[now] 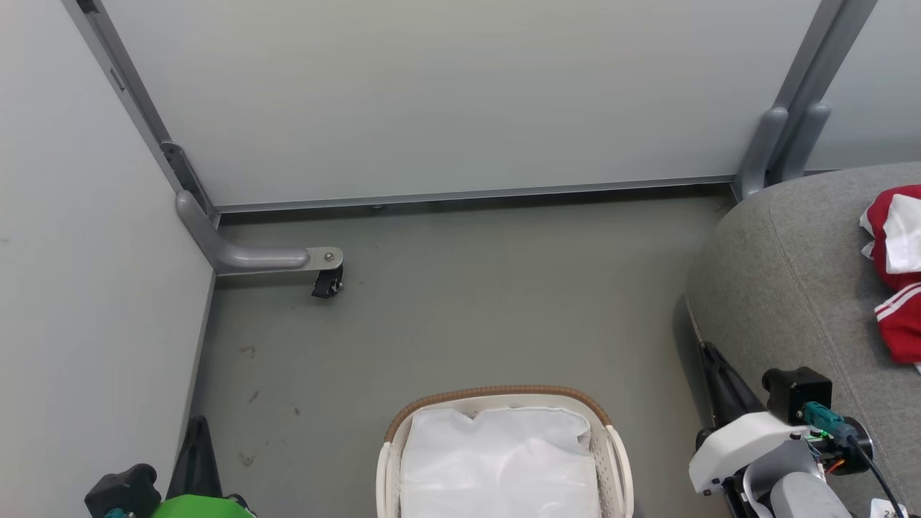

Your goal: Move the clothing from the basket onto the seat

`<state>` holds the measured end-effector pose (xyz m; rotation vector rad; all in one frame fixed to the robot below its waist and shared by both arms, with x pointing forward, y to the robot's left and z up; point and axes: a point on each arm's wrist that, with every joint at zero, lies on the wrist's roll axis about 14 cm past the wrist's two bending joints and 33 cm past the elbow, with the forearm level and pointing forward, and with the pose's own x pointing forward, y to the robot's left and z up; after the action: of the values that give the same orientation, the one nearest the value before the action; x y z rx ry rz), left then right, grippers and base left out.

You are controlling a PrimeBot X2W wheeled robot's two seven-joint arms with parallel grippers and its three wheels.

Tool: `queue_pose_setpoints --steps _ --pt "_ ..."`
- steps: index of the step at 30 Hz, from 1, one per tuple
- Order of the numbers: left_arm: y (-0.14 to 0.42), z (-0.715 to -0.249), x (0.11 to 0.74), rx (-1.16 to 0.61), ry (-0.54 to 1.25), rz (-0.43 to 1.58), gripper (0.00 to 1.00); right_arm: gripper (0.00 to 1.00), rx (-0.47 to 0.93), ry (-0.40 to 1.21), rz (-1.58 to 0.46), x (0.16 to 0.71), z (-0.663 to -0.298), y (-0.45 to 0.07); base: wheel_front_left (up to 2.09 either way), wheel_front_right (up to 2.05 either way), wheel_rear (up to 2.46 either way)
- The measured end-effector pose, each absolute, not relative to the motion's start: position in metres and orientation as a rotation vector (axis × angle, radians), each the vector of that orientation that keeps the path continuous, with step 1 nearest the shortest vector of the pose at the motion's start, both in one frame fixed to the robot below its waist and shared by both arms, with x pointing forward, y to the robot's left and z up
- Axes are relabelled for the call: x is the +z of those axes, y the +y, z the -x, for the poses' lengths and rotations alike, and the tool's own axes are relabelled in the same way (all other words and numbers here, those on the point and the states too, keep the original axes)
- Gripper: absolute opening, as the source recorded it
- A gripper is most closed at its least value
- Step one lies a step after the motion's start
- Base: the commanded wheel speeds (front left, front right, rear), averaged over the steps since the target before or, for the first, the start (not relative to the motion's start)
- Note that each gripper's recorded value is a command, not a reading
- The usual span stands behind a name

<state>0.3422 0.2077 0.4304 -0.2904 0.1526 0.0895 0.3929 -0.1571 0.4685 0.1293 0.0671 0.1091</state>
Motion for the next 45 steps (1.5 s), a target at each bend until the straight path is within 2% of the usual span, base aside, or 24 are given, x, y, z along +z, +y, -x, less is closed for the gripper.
queue_pose_setpoints --steps 22,45 --pt "0.213 -0.349 0.438 0.158 0.139 0.643 0.0 0.0 0.006 0.079 -0.529 0.474 -0.393 -0.174 0.0 0.0 0.0" --pt "0.211 -0.361 0.452 0.16 0.106 0.937 0.0 0.0 -0.04 0.07 -0.861 0.481 -0.394 -0.185 0.0 0.0 0.0"
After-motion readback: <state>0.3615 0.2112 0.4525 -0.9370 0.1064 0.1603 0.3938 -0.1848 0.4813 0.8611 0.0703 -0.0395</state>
